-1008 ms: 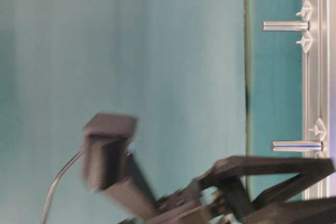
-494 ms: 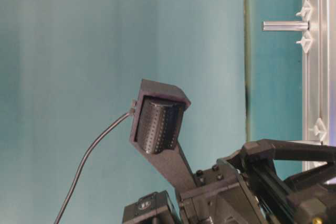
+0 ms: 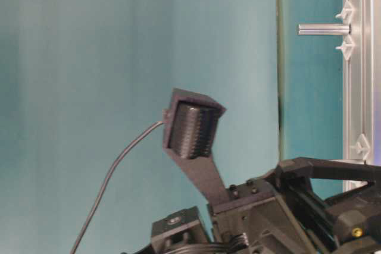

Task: Insert the large gear onto the shaft.
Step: 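Close the left gripper on the blue gear's hub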

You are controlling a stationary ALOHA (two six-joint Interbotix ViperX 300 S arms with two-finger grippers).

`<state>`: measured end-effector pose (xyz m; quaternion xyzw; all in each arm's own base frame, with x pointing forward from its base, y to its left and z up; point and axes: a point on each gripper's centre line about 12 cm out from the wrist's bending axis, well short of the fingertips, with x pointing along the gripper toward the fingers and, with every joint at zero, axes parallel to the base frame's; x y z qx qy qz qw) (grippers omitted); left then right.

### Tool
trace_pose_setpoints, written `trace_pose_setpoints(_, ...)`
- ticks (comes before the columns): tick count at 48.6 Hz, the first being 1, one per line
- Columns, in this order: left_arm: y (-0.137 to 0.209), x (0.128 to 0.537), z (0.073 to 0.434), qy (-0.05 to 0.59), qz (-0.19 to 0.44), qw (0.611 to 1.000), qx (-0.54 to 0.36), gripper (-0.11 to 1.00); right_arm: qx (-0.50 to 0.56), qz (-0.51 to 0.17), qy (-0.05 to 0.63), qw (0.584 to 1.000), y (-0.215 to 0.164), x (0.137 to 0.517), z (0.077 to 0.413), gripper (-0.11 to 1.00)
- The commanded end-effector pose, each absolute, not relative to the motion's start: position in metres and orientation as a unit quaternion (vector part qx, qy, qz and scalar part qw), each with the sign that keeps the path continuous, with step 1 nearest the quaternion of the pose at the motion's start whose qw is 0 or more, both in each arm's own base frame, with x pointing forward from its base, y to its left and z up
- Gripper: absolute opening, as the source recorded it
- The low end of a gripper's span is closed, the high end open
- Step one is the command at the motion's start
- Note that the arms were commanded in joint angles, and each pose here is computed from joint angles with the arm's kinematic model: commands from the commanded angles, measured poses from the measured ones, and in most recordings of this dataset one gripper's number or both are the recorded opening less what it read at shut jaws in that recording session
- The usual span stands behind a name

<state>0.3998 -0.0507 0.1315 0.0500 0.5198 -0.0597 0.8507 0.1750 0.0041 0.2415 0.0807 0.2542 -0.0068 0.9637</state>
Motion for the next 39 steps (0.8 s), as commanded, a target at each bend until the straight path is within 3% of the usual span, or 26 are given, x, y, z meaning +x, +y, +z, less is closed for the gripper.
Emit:
trace_pose_setpoints(1,-0.052,0.404,0.142,0.506,-0.061,0.859,0.05,0.93,0.089,-0.006,0.248,0.965,0.005,0.177,0.245,0.01)
trace_pose_setpoints(39,-0.054,0.403,0.128,0.522,-0.056,0.85,0.041,0.93,0.089,-0.006,0.245,0.965,0.005,0.176,0.243,0.01)
